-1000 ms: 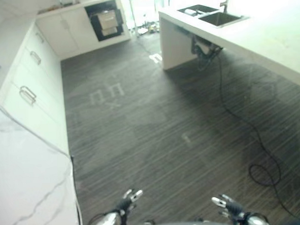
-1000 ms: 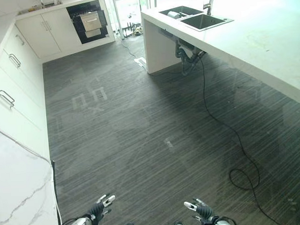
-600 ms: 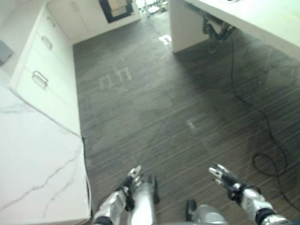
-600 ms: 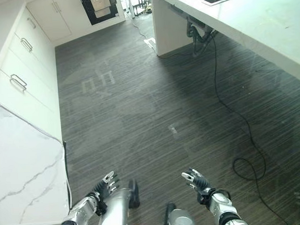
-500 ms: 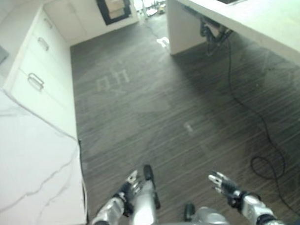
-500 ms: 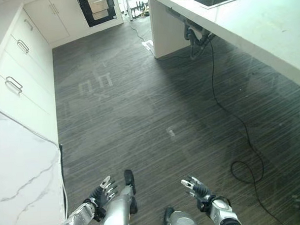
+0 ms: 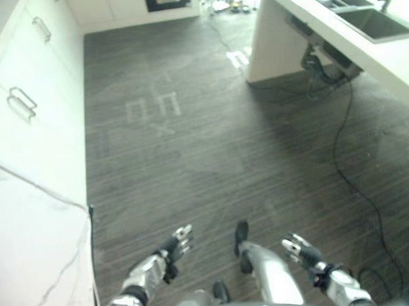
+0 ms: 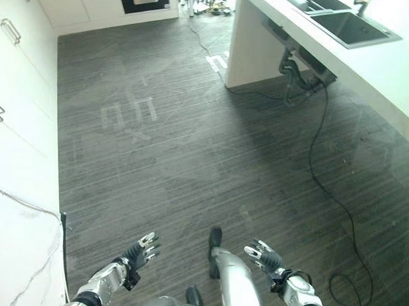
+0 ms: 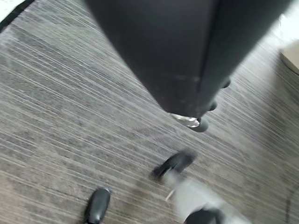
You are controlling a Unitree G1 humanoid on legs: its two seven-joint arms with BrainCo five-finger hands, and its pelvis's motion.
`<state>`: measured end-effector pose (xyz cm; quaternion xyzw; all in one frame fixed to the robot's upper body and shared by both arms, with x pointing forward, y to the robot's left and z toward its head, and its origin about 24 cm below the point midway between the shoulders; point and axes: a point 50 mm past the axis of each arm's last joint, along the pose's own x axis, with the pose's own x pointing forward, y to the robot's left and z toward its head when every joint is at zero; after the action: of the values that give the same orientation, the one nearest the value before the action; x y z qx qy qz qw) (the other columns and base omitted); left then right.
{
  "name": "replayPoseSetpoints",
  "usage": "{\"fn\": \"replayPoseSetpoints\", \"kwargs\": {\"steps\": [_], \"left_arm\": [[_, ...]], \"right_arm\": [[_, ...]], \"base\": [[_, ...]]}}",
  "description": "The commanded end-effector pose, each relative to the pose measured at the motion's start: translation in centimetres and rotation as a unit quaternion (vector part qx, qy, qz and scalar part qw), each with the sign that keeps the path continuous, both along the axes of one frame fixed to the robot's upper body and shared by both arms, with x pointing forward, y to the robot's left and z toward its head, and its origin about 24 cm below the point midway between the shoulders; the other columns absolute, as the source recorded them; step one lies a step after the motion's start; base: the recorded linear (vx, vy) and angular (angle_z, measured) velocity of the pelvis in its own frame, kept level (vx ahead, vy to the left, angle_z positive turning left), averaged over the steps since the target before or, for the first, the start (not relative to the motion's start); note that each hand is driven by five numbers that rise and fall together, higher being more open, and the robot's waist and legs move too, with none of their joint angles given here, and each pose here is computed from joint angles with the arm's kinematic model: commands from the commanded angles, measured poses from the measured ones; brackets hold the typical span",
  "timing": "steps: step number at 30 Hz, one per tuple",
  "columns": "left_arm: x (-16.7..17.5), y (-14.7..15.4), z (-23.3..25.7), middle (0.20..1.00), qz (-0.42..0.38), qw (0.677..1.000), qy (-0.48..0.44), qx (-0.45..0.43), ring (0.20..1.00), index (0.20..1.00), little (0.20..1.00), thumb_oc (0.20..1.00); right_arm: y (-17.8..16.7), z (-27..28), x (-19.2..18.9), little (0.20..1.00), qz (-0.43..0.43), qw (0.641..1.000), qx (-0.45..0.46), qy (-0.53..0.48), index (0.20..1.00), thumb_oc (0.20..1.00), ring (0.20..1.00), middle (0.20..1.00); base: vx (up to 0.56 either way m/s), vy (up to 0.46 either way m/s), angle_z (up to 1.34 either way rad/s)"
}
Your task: Place the dishes in the dishwasher.
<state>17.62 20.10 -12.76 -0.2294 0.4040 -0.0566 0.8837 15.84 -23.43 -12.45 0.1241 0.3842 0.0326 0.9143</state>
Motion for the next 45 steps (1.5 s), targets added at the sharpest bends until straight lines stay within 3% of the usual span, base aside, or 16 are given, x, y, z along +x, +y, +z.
{"fn": "replayPoseSetpoints", "kwargs": {"steps": [1,11,21,28,31,37,45], "left_arm": [[0.1,-1.3,0.1,1.0,-0.009,1.0,-0.023,-0.013,1.0,1.0,1.0,1.0],[-0.6,-2.5,-0.2,1.0,-0.033,0.999,-0.031,-0.014,1.0,1.0,1.0,1.0],[-2.1,-2.5,-0.8,1.0,-0.053,0.998,-0.013,-0.01,1.0,1.0,1.0,1.0],[0.8,-0.6,0.4,1.0,-0.056,0.997,-0.039,0.044,1.0,1.0,1.0,1.0],[0.7,0.0,0.3,1.0,-0.044,0.997,-0.019,0.058,1.0,1.0,1.0,1.0],[-2.9,-0.2,-1.8,1.0,-0.014,0.996,0.059,0.072,1.0,1.0,1.0,1.0],[-3.2,-1.5,-2.1,1.0,-0.041,0.995,0.054,0.08,1.0,1.0,1.0,1.0]], "right_arm": [[0.1,1.4,2.9,1.0,0.002,0.999,0.006,-0.053,1.0,1.0,1.0,1.0],[-0.9,2.0,3.1,1.0,0.025,0.998,-0.024,-0.046,1.0,1.0,1.0,1.0],[-0.6,1.0,2.3,1.0,0.023,0.999,-0.028,-0.019,1.0,1.0,1.0,1.0],[1.1,0.2,1.9,1.0,0.039,0.998,-0.041,-0.013,1.0,1.0,1.0,1.0],[1.1,0.1,2.1,1.0,0.021,0.999,-0.03,0.0,1.0,1.0,1.0,1.0],[1.4,-0.8,1.1,1.0,0.021,0.999,-0.025,0.041,1.0,1.0,1.0,1.0],[-0.2,-0.2,1.6,1.0,0.009,0.998,-0.05,0.038,1.0,1.0,1.0,1.0]], "base": [[0.49,-0.238,0.4],[0.39,-0.22,-0.29],[0.51,0.298,-0.8],[0.29,0.366,-0.3],[0.22,-0.115,-0.3],[0.28,-0.257,-0.16],[0.21,-0.298,0.0]]}}
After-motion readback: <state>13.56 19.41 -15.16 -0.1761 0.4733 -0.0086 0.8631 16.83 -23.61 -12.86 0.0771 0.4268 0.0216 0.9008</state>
